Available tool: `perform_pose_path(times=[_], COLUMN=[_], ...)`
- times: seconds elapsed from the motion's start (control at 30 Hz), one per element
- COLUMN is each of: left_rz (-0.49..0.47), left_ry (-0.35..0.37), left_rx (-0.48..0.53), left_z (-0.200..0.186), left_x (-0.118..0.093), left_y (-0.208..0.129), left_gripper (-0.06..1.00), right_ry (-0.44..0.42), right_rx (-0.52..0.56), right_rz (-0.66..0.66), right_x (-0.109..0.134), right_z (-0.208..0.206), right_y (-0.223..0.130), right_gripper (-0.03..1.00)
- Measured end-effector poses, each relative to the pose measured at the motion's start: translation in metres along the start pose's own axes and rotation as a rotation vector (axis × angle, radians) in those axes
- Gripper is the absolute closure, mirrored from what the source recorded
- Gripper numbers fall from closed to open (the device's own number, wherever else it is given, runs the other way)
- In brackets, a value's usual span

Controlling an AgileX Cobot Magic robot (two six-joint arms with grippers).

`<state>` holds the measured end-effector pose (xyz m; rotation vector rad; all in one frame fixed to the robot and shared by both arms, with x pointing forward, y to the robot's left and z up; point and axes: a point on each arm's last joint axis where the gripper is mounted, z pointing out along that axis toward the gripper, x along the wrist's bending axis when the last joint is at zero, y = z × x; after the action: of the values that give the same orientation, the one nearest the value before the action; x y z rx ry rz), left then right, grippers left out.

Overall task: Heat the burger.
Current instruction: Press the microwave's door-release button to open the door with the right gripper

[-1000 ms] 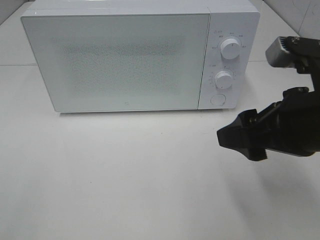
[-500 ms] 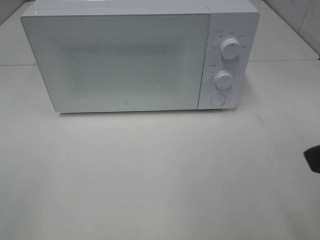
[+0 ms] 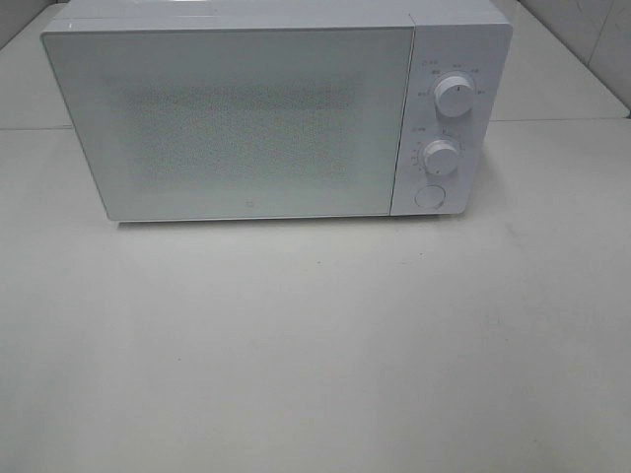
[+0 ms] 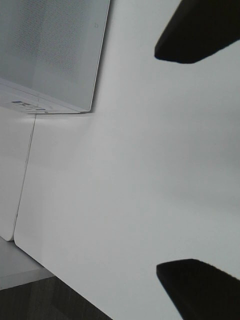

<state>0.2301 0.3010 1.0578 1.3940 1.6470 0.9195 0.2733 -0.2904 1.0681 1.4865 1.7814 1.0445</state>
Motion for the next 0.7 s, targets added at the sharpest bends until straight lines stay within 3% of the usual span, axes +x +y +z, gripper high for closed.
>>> perform_pose_path(times=[0.33, 0.7], left_rz=[0.0, 0.0], left_ry=[0.0, 0.0], left_rx=[0.0, 0.0], left_z=[0.0, 0.0], left_x=[0.0, 0.0], left_y=[0.0, 0.0], left_gripper=[-0.05, -0.05], right_ry=[-0.093, -0.122], right_rx=[-0.146, -0.167], right_rz=[0.061, 0.077], right_x=[-0.001, 0.0], right_z=[-0.022, -0.026], right_y=[-0.025, -0.028], right_gripper=[0.21, 0.21])
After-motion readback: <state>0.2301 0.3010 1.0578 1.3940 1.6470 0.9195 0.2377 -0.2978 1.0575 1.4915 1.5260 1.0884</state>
